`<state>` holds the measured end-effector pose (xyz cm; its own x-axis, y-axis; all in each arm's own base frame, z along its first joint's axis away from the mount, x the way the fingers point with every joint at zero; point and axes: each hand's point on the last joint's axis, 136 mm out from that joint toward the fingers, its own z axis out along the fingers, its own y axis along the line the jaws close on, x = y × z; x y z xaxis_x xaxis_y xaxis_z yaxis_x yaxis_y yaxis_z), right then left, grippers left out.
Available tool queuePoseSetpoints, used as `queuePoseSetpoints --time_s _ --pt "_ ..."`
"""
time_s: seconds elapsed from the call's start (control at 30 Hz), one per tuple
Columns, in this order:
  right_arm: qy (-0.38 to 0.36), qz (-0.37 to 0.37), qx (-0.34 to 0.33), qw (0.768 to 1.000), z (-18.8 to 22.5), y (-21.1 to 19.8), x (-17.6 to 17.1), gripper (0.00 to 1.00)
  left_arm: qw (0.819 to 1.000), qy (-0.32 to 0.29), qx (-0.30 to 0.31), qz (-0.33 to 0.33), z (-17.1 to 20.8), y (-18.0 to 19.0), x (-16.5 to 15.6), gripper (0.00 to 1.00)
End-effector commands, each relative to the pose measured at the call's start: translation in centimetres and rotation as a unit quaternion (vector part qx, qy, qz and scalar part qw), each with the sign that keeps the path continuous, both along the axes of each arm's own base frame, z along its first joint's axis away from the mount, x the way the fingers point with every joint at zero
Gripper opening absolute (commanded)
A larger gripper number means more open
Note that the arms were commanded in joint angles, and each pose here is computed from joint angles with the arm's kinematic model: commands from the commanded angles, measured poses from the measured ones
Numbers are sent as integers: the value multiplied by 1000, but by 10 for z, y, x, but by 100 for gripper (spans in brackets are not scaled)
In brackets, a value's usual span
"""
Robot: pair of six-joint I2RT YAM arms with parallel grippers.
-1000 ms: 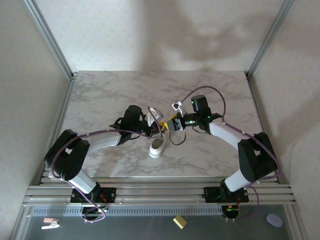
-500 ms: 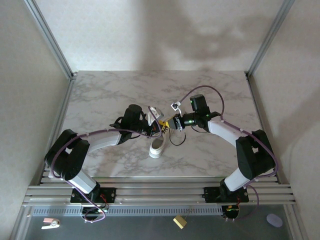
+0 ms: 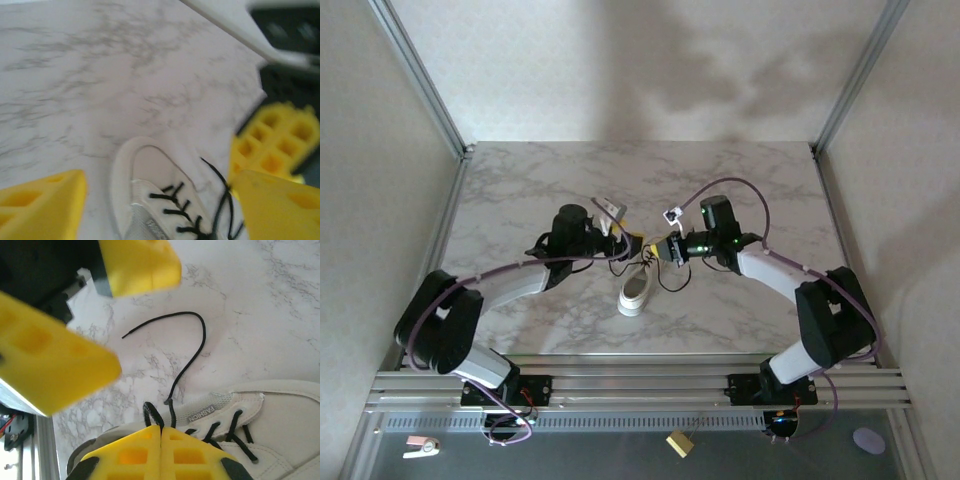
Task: Tie the shoes
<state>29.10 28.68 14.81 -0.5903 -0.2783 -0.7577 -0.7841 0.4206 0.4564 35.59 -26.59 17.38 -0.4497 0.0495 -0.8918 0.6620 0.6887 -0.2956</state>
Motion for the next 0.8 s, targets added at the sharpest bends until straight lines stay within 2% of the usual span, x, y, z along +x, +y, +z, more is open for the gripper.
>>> queuePoseSetpoints --time_s 0.0,0.03,0.1,0.17,0.3,0.43,0.5,0.6,0.67,0.7,0.77 --pt "-35 -29 10 999 13 5 4 0 975 44 -36 213 7 55 32 92" --pt "-37 -31 7 999 12 6 3 0 960 74 -25 268 -5 73 35 92" --pt "-40 -33 1 999 11 9 1 0 936 117 -3 333 -23 95 33 91" --pt "-43 -36 -6 998 9 9 0 0 902 156 19 402 -41 120 24 89" --pt "-48 -40 -41 997 3 10 -3 0 845 214 47 488 -65 155 -1 82" --pt "-63 -38 -76 994 -1 12 -8 0 795 261 64 543 -82 174 -23 85" --pt "-66 -37 -82 994 -2 12 -10 0 774 278 35 568 -85 177 -31 87" --pt "-70 -38 -84 993 -1 12 -11 0 747 299 -26 593 -84 176 -34 85" --pt "-71 -39 -84 993 0 11 -12 0 737 312 -61 596 -82 169 -30 89" --pt "-71 -38 -85 993 -1 11 -13 0 735 319 -78 593 -80 163 -26 88" --pt "-73 -39 -85 993 0 10 -14 0 723 336 -101 595 -81 156 -21 80"
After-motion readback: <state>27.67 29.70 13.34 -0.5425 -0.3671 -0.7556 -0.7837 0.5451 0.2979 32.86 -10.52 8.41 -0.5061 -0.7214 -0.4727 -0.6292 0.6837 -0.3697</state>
